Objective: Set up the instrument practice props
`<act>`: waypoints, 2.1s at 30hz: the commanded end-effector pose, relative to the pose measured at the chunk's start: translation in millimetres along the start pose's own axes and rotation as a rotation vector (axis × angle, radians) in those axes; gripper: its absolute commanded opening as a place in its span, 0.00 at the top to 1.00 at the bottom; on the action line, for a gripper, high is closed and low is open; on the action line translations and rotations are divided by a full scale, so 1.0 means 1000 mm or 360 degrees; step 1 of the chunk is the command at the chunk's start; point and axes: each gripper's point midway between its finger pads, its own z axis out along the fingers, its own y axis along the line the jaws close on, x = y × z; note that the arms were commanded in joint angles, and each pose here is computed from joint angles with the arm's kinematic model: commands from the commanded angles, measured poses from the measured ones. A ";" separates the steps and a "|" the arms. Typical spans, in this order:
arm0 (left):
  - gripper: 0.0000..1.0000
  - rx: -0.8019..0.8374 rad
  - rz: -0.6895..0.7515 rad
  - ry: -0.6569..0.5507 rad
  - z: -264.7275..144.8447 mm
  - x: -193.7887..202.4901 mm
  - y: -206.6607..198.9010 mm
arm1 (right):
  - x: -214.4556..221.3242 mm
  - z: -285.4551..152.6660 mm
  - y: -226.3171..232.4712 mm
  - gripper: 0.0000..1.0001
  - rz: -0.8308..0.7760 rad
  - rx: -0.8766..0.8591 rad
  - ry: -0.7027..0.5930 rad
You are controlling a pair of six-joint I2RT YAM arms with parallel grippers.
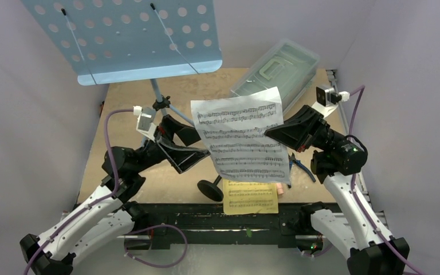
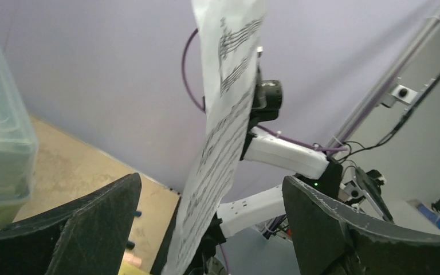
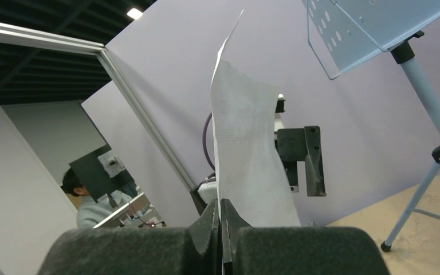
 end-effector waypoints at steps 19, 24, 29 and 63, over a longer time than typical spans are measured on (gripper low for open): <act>1.00 0.0257 0.0159 -0.0599 0.008 -0.102 -0.060 | 0.010 0.010 -0.042 0.42 -0.0002 0.0257 -0.0001; 1.00 0.0375 0.0086 -0.0669 0.009 -0.106 -0.067 | 0.019 0.031 -0.036 0.42 -0.0008 0.0170 0.0056; 1.00 0.0394 0.0145 -0.0734 0.012 -0.121 -0.075 | 0.014 0.038 -0.031 0.52 -0.0071 0.0132 0.0062; 0.24 -0.1263 0.0604 -0.0379 0.020 -0.222 0.019 | -0.208 0.161 -0.024 1.00 -0.1242 0.0606 -0.0100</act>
